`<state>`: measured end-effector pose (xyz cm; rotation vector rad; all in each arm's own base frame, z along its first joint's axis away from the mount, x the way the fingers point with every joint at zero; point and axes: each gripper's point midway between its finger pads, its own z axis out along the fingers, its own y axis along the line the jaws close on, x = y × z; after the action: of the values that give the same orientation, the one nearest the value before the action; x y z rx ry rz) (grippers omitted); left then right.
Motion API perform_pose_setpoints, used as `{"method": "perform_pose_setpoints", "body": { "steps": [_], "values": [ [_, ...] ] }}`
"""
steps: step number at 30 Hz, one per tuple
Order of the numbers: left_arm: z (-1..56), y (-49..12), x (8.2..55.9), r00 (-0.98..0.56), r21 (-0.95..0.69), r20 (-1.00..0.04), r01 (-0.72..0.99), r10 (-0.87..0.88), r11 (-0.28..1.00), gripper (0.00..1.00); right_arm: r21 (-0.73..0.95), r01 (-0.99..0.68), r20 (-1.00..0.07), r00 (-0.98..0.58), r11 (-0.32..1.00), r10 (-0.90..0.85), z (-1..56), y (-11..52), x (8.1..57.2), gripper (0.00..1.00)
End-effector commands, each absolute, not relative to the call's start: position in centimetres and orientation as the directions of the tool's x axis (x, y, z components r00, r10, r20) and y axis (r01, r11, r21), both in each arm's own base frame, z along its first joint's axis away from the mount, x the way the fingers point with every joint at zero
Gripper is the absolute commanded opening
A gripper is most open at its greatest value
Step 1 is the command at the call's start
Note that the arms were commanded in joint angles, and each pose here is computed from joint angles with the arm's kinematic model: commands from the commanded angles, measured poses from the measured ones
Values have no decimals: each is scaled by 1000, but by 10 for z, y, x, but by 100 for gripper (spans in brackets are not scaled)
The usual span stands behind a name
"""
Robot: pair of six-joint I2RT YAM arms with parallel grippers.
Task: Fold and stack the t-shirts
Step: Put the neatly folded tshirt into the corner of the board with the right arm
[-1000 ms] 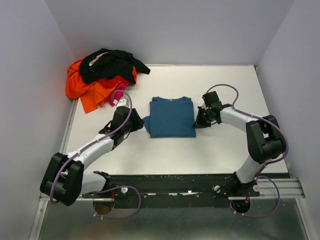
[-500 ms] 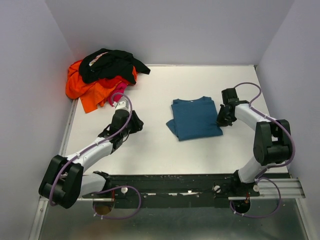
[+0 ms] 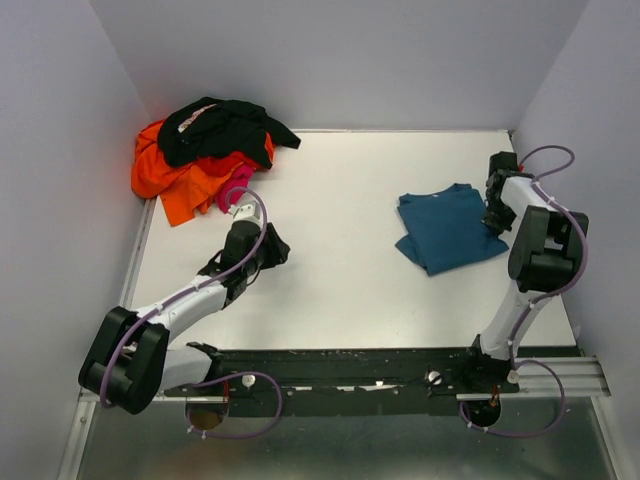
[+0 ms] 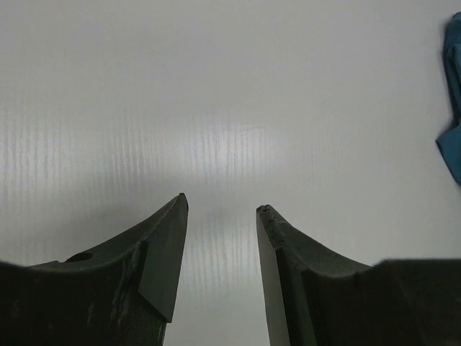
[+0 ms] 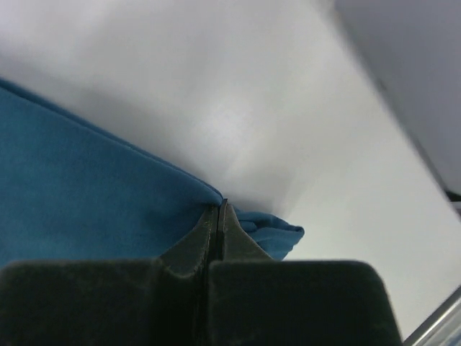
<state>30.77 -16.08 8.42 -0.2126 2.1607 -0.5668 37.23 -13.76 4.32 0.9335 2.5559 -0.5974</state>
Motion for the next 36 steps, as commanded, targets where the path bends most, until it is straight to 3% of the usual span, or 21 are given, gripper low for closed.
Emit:
{"method": "perform_pose_setpoints", "body": {
  "steps": [1, 5, 6, 7, 8, 12, 16, 19, 22, 23, 26, 31, 36],
  "values": [
    [86, -168, 309, -600, -485, -721, 82, -346, 870, 56, -519, 703, -479, -710, 486, 516, 45, -215, 350, 1],
    [83, -174, 310, -612, -486, -715, 87, -338, 870, 56, -630, 733, -533, -648, 256, 544, 76, -259, 347, 7],
    [81, -174, 310, -617, -484, -712, 85, -336, 871, 57, -632, 748, -559, -620, 200, 551, 84, -261, 344, 25],
    [81, -174, 310, -618, -485, -710, 84, -336, 870, 58, -634, 762, -587, -587, 134, 558, 95, -261, 337, 59],
    [82, -173, 310, -615, -483, -713, 82, -337, 872, 59, -650, 754, -584, -574, 92, 573, 107, -259, 324, 72],
    [86, -171, 310, -602, -478, -724, 84, -337, 875, 60, -549, 830, -666, -508, 102, 546, 135, -247, 323, 74],
    [87, -171, 309, -597, -475, -731, 96, -331, 875, 60, -301, 870, -702, -480, 391, 526, 152, -210, 352, 73],
    [90, -177, 308, -592, -478, -741, 135, -316, 868, 61, 6, 737, -727, -460, 675, 509, 166, -157, 377, 72],
    [93, -185, 304, -587, -467, -758, 184, -285, 865, 61, 272, 484, -782, -392, 832, 484, 195, -97, 382, 76],
    [94, -186, 303, -581, -461, -765, 195, -277, 866, 62, 338, 387, -801, -360, 858, 479, 210, -78, 381, 87],
    [97, -189, 302, -566, -445, -783, 220, -258, 868, 66, 426, 153, -828, -332, 892, 452, 230, -28, 362, 96],
    [114, -186, 299, -501, -418, -827, 245, -255, 875, 79, 459, -177, -887, -142, 870, 439, 267, 30, 317, 100],
    [149, -179, 285, -355, -414, -885, 308, -300, 857, 97, 472, -272, -881, -180, 838, 437, 252, 52, 287, 100]
  ]
}}
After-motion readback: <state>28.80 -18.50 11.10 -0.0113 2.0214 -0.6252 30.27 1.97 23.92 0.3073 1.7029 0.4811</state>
